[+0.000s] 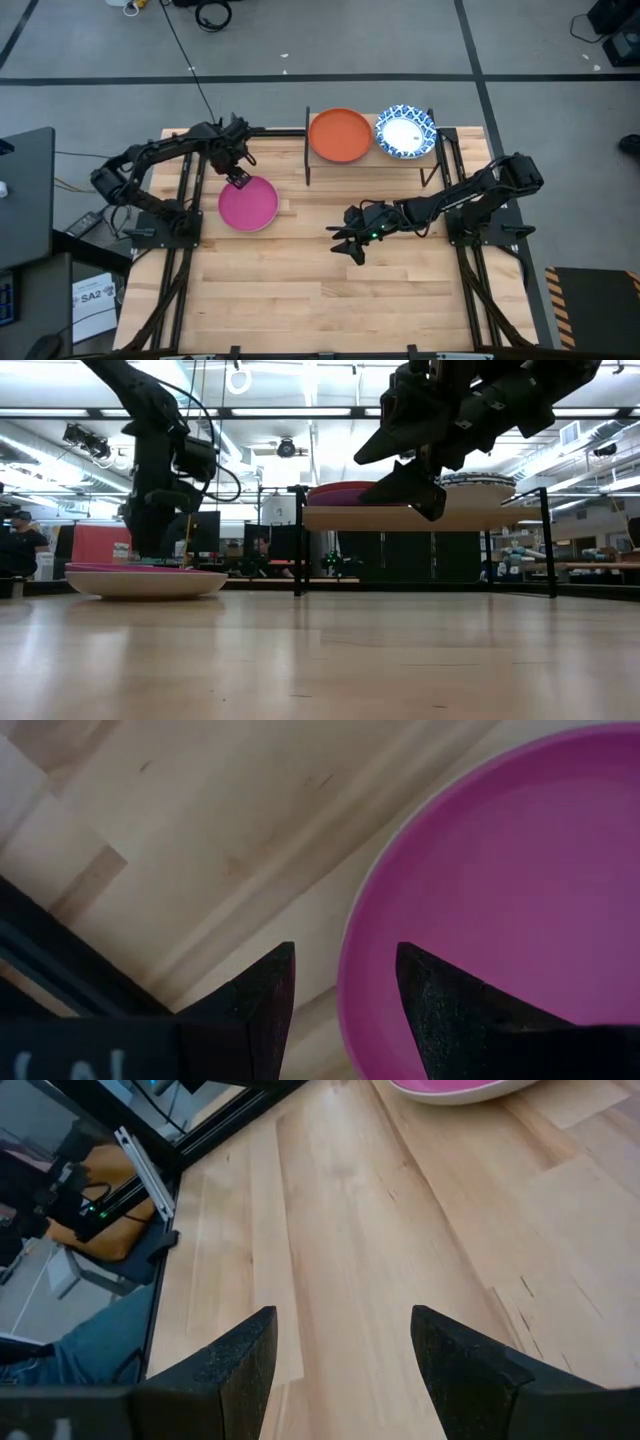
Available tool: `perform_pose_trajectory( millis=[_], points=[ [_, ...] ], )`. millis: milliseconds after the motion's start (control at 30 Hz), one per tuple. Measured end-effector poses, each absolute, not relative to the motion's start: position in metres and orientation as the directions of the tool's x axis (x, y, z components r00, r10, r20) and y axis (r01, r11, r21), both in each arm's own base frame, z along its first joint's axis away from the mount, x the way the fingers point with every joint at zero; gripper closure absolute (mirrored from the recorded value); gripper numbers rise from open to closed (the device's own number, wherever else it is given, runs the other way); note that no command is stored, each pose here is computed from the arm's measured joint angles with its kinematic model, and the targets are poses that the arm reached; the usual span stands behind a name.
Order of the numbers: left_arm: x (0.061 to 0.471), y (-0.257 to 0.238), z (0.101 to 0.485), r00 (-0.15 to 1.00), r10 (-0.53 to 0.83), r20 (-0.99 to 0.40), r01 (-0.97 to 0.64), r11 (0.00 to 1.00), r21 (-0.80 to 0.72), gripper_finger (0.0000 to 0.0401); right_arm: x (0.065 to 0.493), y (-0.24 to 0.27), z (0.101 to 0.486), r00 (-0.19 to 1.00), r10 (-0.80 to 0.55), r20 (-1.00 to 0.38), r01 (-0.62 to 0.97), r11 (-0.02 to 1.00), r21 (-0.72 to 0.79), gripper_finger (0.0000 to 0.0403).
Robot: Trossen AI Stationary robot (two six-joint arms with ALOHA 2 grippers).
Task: Place and stack plates onto a shelf
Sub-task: Stack the pink plate on top of the orange plate on the shelf
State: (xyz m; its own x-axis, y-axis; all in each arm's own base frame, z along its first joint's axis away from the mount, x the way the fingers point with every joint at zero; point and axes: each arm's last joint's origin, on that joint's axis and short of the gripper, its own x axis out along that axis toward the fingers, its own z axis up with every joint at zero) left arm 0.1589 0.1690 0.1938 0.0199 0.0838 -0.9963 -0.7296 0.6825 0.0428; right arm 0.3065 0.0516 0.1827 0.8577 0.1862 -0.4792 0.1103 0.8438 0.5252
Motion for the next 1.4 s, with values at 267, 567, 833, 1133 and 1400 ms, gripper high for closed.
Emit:
perform_pose_trajectory(
  millis=[267, 567, 833, 1133, 1400],
  points=[
    [0.163, 0.173, 0.179, -0.029, 0.033, -0.999, -0.727, 0.686, 0.044, 0.0219, 0.307, 0.052, 0.183, 0.858, 0.186, -0.479, 0.110, 0.844, 0.525, 0.0167],
    [0.166, 0.176, 0.166, -0.068, -0.009, -0.998, -0.725, 0.688, 0.044, 0.0224, 0.307, 0.052, 0.183, 0.858, 0.187, -0.479, 0.110, 0.844, 0.525, 0.0167],
    [0.166, 0.176, 0.165, -0.071, -0.011, -0.997, -0.724, 0.688, 0.044, 0.0270, 0.307, 0.052, 0.183, 0.857, 0.187, -0.480, 0.110, 0.844, 0.525, 0.0167],
    [0.166, 0.176, 0.165, -0.071, -0.011, -0.997, -0.716, 0.697, 0.043, 0.0324, 0.306, 0.052, 0.183, 0.858, 0.187, -0.479, 0.110, 0.844, 0.525, 0.0167],
    [0.166, 0.176, 0.165, -0.072, -0.016, -0.997, -0.698, 0.715, 0.039, 0.0371, 0.306, 0.052, 0.183, 0.858, 0.186, -0.479, 0.110, 0.844, 0.525, 0.0167]
  ],
)
